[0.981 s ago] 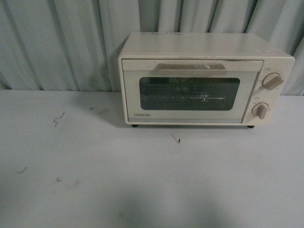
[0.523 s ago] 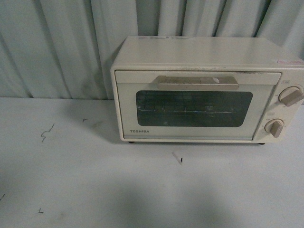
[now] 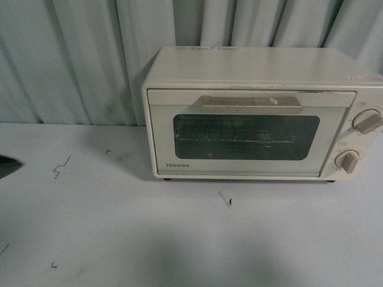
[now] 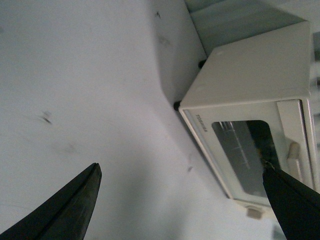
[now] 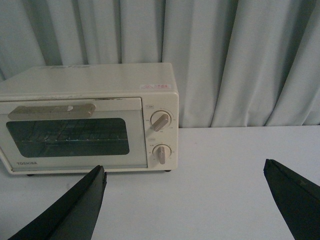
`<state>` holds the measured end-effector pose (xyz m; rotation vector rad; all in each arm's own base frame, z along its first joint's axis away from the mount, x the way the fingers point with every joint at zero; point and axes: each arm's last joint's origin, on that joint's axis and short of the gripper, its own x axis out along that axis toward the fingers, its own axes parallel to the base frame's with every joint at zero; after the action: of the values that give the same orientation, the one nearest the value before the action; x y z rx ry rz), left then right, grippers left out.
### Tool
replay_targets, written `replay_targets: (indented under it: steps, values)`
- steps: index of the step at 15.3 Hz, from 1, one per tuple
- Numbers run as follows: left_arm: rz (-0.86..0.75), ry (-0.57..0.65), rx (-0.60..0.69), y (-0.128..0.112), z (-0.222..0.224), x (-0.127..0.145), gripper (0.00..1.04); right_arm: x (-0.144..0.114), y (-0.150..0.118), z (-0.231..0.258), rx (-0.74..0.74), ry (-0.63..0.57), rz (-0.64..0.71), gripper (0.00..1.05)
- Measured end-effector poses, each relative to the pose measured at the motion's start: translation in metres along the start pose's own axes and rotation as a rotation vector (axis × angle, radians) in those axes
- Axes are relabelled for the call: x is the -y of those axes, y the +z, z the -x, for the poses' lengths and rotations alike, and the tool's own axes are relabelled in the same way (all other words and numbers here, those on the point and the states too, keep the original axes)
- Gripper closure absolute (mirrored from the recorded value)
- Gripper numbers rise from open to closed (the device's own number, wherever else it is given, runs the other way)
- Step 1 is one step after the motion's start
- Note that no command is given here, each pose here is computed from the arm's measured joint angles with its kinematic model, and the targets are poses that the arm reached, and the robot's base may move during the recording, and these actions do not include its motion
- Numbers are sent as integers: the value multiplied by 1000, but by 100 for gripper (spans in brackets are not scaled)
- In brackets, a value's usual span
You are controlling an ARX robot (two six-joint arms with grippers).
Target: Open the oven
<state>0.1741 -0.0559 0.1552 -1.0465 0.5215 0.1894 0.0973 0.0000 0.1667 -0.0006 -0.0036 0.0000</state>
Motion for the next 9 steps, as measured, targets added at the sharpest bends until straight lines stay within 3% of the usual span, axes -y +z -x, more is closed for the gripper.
replay_targets:
  steps: [2, 4, 6, 9]
  values:
    - [201, -3, -73, -25, -41, 21, 7, 0, 0, 0, 0, 0, 0, 6]
    - [296, 35, -125, -52, -79, 25, 7, 0, 0, 0, 0, 0, 0, 6]
    - [333, 66, -155, -73, -110, 27, 7, 0, 0, 0, 0, 0, 0, 6]
    - [341, 58, -165, -81, -120, 30, 7, 0, 0, 0, 0, 0, 0, 6]
